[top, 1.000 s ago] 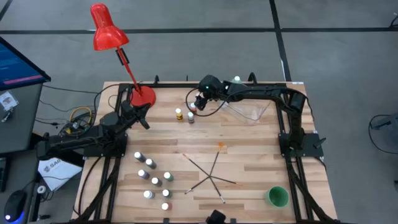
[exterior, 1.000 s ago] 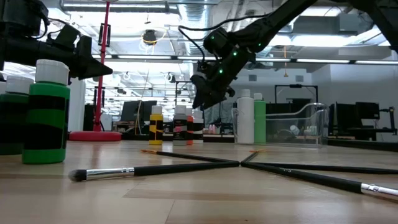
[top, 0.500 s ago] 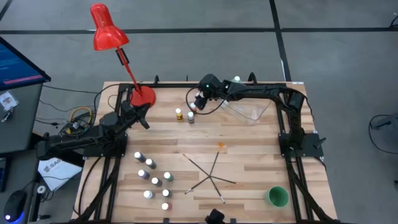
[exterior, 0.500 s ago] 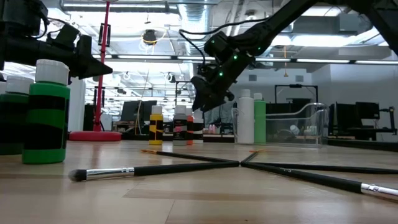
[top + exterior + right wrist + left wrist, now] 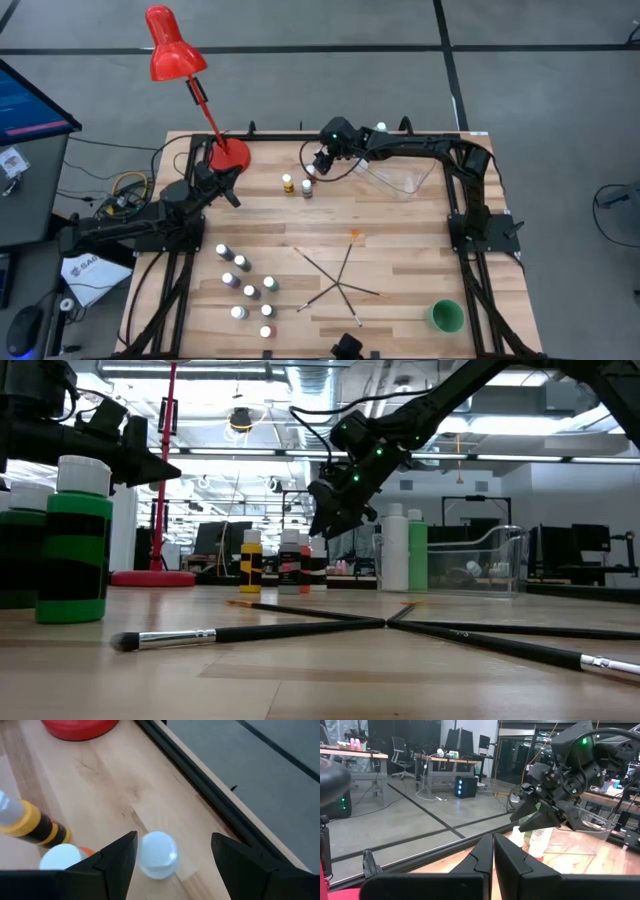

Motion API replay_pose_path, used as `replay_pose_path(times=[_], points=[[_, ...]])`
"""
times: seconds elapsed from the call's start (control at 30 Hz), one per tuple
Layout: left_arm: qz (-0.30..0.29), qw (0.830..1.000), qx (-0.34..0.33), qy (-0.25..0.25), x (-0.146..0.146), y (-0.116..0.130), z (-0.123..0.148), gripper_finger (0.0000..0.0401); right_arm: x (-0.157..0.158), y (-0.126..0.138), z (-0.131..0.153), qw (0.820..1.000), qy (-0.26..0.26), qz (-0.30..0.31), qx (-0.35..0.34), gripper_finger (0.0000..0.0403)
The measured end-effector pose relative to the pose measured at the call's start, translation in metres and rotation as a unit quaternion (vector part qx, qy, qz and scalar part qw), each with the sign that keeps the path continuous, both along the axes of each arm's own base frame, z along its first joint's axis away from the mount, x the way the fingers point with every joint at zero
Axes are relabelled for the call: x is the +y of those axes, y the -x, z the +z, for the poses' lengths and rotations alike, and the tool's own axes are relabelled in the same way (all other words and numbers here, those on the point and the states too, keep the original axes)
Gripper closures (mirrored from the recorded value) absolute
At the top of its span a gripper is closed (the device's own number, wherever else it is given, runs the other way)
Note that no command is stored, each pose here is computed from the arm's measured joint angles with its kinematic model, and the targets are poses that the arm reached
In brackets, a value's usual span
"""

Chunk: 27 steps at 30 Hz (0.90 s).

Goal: Pick & Place Paint Supplies
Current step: Put the small white paint bottle into the transparent bin

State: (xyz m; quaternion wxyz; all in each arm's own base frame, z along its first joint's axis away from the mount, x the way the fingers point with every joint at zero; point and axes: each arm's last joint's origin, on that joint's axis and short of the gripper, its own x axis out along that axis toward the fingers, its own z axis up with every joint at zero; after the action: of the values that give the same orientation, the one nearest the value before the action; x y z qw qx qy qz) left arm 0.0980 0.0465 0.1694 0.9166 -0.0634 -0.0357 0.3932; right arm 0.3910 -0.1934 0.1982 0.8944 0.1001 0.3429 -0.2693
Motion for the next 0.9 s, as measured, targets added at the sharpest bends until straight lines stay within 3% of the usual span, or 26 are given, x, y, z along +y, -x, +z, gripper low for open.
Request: replay_pose_path(times=[0.73, 0.9], points=[[0.0, 1.0, -0.002, -0.001, 0.0, 0.0, 0.0, 0.0393, 0.002, 0.0, -0.002, 1.0, -0.025, 0.0, -0.006, 0.0152], [0.0, 1.0, -0.003, -0.001, 0.0, 0.0, 0.001, 0.0393, -0.001, -0.004, -0.018, 0.999, -0.032, -0.005, 0.0, 0.0152]])
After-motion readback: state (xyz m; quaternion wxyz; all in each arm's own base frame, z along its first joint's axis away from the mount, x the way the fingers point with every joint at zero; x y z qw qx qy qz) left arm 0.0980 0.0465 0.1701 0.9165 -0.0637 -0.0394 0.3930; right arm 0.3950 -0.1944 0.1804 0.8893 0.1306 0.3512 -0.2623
